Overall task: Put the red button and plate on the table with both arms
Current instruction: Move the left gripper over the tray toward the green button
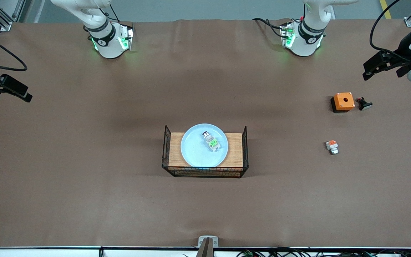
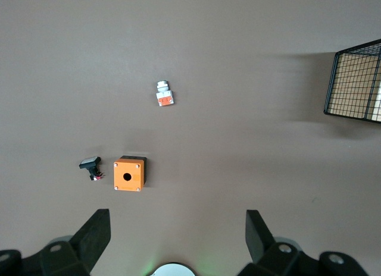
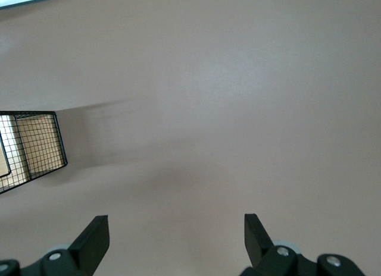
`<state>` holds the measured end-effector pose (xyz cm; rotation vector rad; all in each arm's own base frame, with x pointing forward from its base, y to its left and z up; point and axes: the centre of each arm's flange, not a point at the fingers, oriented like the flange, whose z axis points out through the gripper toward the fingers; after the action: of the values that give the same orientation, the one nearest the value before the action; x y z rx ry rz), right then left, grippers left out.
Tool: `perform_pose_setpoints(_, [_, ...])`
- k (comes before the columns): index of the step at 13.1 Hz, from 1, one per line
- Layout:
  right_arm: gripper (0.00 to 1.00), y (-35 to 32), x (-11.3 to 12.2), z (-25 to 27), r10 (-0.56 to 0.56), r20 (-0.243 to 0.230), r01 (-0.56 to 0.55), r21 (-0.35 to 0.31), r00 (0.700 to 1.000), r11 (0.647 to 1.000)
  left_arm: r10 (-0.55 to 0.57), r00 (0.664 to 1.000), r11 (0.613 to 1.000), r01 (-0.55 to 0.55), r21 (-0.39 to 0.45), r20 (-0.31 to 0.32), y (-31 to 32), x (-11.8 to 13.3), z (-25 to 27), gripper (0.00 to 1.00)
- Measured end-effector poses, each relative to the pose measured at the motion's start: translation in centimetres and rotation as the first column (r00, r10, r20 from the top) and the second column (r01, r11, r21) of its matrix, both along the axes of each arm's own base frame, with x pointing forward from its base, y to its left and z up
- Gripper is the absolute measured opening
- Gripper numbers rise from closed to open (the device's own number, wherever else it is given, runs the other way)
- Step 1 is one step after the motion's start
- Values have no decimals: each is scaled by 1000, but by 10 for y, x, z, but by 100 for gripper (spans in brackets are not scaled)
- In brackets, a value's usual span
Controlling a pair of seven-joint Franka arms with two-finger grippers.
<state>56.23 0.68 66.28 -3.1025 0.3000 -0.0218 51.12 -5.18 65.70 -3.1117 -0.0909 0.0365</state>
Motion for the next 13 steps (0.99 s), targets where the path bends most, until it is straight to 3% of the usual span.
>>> perform_pose_setpoints(7, [100,0,0,0,0,0,0,0,1000,1000,-47,999,999,47,0,4,-23,1,1,100])
perform_pose_setpoints(9, [100,1,0,0,2,1,-2,0,1000,1000,-106,994,994,106,-2,7,-70,6,-2,100])
perform_pose_setpoints(13, [100,5,0,0,8,1,-8,1,1000,1000,-94,995,994,95,-47,25,-176,24,-32,100])
